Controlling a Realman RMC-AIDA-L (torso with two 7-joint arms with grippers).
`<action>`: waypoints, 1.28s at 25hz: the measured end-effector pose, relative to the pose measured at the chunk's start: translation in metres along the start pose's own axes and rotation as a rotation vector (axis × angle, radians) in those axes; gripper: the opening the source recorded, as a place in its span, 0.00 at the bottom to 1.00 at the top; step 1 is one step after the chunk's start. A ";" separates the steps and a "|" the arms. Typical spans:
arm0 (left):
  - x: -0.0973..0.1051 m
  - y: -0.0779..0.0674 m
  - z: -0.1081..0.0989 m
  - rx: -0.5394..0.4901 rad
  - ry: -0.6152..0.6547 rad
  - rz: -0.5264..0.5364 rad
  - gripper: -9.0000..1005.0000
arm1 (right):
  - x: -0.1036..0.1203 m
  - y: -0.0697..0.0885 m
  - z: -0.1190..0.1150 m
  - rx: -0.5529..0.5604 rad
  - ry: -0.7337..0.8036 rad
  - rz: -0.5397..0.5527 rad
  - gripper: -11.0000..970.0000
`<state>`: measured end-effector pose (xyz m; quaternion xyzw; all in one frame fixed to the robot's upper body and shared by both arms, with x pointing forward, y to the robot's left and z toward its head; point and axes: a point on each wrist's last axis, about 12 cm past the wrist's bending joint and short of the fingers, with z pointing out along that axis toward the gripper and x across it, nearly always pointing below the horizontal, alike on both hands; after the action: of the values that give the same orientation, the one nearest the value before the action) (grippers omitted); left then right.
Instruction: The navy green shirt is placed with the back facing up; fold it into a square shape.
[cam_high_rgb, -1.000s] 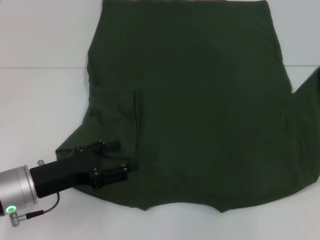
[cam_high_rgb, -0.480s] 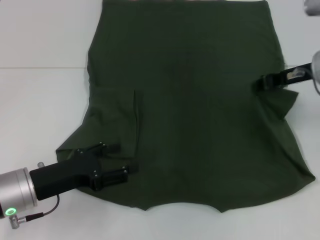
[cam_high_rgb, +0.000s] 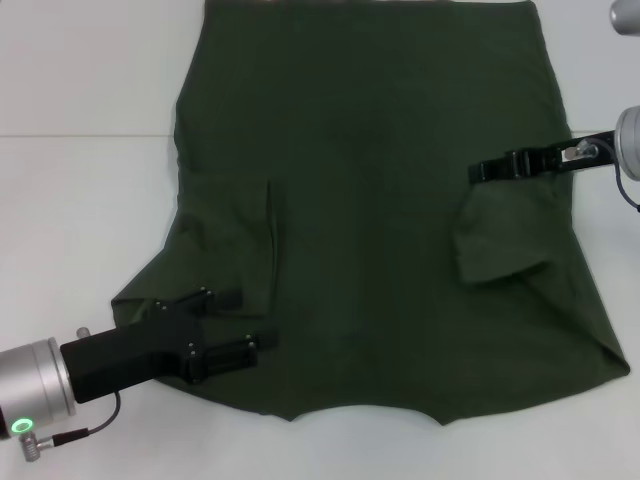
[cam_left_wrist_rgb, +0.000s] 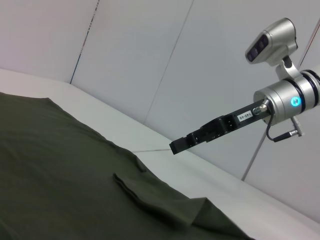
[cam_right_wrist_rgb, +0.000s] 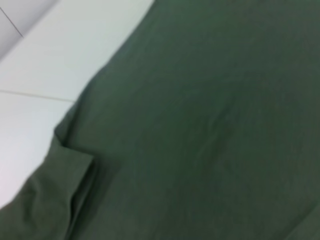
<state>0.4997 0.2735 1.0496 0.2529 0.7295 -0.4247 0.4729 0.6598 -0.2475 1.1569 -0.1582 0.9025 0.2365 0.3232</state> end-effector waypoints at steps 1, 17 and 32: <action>0.000 0.000 0.000 0.002 -0.001 -0.012 0.87 | 0.001 -0.001 -0.001 -0.014 -0.010 0.003 0.40; -0.036 0.023 -0.045 -0.105 0.092 -0.489 0.87 | 0.142 0.000 -0.032 -0.395 -0.321 -0.410 0.89; -0.052 0.051 -0.055 -0.373 0.343 -0.742 0.87 | 0.189 0.009 -0.015 -0.437 -0.331 -0.509 0.96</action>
<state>0.5350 0.3485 1.0872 -0.0486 0.9027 -0.3788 0.1983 0.5081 -0.2728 1.0460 -0.4025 0.6979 0.3580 0.4720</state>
